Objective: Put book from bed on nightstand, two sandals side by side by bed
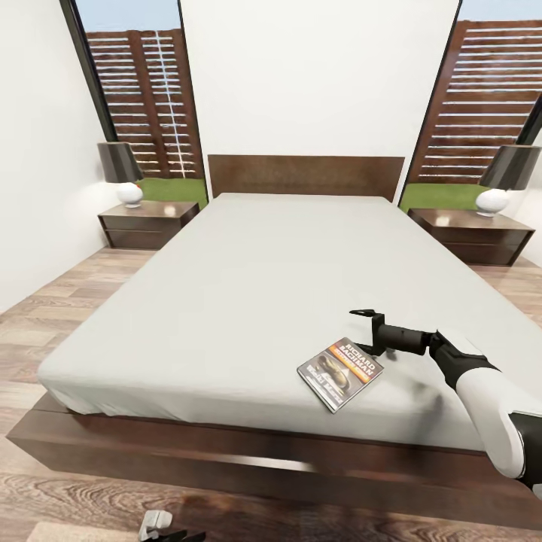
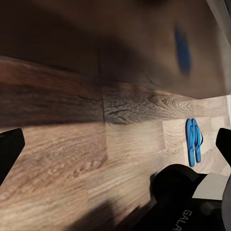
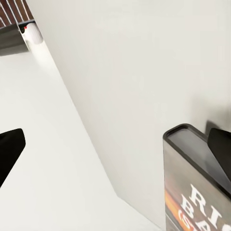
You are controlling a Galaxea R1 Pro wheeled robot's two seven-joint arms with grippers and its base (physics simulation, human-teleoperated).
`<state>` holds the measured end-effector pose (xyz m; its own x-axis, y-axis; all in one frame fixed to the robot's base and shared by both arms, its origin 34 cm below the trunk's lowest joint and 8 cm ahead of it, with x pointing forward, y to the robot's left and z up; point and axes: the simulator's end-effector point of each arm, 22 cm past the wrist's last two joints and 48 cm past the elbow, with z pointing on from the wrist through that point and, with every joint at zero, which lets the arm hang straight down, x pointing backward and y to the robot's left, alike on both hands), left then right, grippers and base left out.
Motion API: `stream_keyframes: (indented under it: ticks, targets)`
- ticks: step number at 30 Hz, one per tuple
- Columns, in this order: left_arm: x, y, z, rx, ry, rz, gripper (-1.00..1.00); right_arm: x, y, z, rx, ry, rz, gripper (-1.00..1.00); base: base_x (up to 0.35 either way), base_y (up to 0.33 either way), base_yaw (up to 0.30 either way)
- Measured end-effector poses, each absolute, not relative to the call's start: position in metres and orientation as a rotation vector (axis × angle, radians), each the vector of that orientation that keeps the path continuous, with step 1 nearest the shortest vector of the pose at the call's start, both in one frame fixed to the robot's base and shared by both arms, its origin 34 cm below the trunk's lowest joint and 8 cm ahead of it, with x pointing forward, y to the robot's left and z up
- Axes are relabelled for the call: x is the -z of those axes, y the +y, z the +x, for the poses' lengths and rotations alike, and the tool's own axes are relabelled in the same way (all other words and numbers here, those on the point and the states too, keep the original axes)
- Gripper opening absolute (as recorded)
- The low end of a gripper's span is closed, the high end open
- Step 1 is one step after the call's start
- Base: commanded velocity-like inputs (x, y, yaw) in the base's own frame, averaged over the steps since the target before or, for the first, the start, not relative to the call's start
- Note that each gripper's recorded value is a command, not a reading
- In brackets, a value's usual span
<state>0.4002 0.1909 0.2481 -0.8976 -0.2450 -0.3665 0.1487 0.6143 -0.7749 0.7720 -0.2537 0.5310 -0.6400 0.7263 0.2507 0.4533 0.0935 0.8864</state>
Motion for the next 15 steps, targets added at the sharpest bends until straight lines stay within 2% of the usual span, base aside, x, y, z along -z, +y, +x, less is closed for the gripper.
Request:
stream_keyframes:
  ticks: [15]
  targets:
    - [-0.2482, 0.1908, 0.4005, 1.209, 2.399, -0.076, 1.00, -0.5311, -0.2536, 0.7720, -1.566, 2.120, 1.179, 1.00, -0.002, 0.002, 0.000]
